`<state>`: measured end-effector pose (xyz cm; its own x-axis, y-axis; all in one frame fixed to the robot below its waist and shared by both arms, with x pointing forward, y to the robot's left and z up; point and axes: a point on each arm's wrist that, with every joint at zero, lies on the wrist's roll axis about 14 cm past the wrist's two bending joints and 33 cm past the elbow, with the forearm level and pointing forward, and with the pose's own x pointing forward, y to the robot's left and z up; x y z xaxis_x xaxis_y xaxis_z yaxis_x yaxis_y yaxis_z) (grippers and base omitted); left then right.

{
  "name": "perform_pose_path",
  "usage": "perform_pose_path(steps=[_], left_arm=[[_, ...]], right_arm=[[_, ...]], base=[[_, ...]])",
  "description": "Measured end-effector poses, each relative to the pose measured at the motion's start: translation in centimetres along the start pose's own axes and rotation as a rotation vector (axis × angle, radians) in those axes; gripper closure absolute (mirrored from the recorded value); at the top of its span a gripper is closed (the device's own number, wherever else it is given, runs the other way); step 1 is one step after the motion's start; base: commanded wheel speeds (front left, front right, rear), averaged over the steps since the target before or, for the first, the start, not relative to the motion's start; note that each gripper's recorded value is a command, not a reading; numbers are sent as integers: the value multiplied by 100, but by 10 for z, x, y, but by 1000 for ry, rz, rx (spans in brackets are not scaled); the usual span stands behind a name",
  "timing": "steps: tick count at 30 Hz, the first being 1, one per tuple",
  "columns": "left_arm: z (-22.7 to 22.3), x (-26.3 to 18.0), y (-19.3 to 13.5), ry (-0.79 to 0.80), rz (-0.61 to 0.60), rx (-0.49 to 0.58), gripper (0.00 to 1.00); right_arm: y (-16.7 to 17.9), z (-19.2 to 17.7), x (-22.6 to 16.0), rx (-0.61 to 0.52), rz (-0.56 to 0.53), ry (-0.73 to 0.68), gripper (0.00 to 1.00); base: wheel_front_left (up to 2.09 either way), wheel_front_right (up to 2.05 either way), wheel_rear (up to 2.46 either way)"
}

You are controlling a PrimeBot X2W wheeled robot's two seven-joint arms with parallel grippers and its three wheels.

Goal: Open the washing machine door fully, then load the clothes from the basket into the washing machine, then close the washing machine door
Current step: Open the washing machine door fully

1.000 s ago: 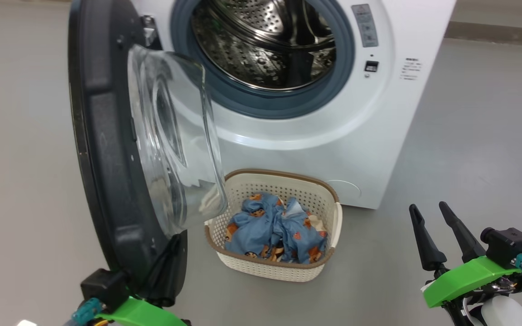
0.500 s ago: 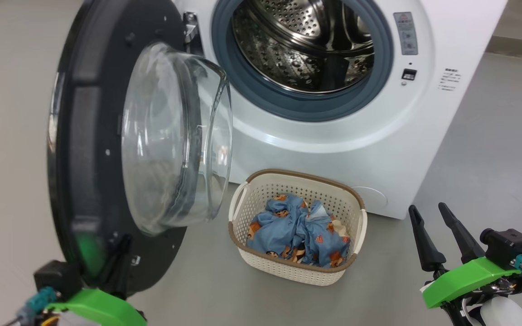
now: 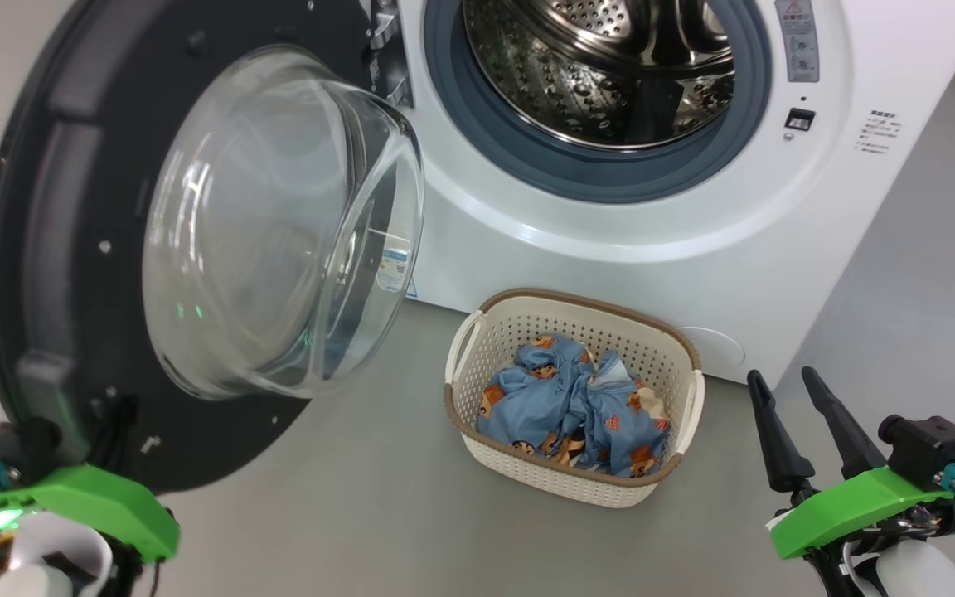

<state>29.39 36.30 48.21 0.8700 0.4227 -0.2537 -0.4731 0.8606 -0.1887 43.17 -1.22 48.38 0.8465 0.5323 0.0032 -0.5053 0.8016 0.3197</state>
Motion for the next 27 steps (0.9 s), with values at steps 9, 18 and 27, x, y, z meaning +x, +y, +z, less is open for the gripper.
perform_pose_path(steps=[9,18,27], left_arm=[[16,20,37,9,105,26,100],[38,39,61,-16,163,55,100],[53,57,75,6,220,93,100]], right_arm=[[1,-6,16,26,12,6,0],[1,-17,30,48,27,24,0],[2,-24,43,62,42,33,0]], base=[[0,0,0],[0,0,0],[0,0,0]])
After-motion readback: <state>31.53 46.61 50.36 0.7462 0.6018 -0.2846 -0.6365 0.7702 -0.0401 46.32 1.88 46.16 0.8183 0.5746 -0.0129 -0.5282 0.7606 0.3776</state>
